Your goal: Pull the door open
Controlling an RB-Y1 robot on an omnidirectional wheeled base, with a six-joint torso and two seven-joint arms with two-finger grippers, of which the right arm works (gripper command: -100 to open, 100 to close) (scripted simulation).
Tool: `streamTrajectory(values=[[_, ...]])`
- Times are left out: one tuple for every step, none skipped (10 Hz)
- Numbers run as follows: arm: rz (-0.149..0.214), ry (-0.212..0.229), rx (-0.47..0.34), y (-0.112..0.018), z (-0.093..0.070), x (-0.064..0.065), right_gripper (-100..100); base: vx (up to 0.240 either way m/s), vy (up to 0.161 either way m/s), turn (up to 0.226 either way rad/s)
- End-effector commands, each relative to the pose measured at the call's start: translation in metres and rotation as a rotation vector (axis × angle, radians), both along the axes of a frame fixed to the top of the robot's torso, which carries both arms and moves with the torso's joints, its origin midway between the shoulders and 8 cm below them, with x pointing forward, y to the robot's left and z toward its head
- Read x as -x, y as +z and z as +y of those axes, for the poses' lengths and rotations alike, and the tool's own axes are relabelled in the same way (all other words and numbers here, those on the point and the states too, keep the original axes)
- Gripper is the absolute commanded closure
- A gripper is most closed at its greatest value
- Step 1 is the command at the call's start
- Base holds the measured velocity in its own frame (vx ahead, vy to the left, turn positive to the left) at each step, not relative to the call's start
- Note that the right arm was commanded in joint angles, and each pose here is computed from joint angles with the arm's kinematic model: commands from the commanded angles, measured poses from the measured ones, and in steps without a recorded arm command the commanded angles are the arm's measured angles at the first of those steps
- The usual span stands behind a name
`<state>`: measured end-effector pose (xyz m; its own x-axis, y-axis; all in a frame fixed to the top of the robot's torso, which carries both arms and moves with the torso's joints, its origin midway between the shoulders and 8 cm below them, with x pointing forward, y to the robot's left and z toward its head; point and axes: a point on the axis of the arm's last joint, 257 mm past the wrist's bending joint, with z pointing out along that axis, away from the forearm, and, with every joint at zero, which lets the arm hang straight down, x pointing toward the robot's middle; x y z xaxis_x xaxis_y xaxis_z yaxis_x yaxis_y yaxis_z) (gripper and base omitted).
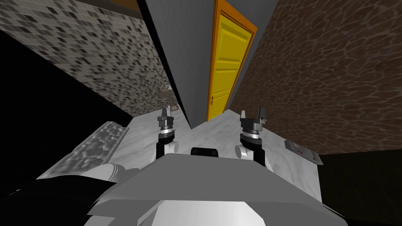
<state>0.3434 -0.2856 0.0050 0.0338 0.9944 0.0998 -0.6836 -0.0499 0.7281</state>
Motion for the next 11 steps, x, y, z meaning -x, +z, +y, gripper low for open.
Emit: streamTrajectory(values=[[0.010,0.021,-0.032,-0.009,-0.002,-0.005,-100,0.121,-0.088,0.186],[0.021,0.039,-0.063,-0.018,-0.005,-0.009,-100,0.115,-0.082,0.361],[0.026,0.048,-0.078,-0.023,-0.007,-0.011,-100,0.092,-0.108,0.254],[0.037,0.066,-0.113,-0.033,-0.012,-0.016,-100,0.104,-0.122,0.320],[0.043,0.075,-0.132,-0.038,-0.014,-0.018,-100,0.125,-0.125,0.250],[0.049,0.083,-0.150,-0.043,-0.017,-0.020,-100,0.109,-0.107,0.185],[0.054,0.091,-0.169,-0.048,-0.019,-0.022,-100,0.076,-0.100,0.173],[0.065,0.107,-0.207,-0.059,-0.024,-0.026,-100,0.075,-0.118,0.333],[0.071,0.114,-0.229,-0.065,-0.027,-0.028,-100,0.089,-0.137,0.312],[0.076,0.121,-0.250,-0.071,-0.030,-0.030,-100,0.074,-0.111,0.178],[0.081,0.128,-0.272,-0.077,-0.033,-0.032,-100,0.063,-0.088,0.157]])
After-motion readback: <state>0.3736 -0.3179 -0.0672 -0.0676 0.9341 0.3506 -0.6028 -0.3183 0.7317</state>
